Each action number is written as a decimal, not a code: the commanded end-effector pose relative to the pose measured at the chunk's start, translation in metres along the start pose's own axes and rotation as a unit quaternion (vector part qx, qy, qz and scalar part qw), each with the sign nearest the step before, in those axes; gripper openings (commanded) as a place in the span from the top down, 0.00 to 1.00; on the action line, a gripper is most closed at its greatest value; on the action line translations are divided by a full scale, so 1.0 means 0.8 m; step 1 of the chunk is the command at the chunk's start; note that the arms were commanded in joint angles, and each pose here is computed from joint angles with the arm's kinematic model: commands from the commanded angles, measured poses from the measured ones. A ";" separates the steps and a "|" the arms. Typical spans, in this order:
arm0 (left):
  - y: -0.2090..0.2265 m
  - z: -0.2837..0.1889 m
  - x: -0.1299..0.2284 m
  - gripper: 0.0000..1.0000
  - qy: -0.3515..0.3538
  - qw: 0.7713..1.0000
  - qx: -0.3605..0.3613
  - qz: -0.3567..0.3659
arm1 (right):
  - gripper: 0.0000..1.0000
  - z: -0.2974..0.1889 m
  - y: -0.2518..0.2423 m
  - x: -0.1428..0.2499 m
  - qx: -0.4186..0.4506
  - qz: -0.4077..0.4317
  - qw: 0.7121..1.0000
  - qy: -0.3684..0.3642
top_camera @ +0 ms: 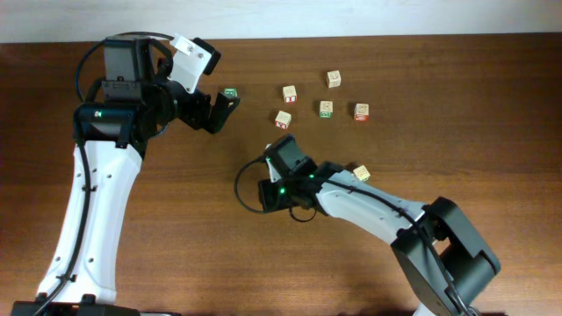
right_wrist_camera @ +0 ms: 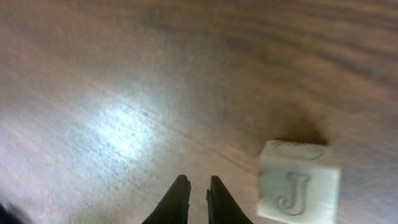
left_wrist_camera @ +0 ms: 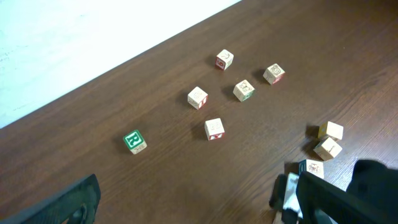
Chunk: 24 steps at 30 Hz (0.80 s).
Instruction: Rotate 4 blocks
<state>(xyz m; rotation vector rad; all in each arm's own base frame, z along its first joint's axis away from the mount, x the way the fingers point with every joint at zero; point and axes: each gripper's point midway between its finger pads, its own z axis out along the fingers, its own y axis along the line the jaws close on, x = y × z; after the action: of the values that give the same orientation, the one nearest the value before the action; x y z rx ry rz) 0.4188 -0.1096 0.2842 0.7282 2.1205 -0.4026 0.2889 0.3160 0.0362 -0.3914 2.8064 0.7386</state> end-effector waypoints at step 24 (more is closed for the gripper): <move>-0.001 -0.002 -0.010 0.01 -0.010 1.000 0.005 0.008 | 0.96 -0.016 -0.076 -0.027 0.126 0.084 0.987 -0.044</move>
<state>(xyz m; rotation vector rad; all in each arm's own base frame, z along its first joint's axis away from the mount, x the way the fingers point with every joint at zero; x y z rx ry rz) 0.4188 -0.1096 0.2842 0.7278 2.1206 -0.4029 0.3138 0.2665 0.0237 -0.1170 2.8485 0.4342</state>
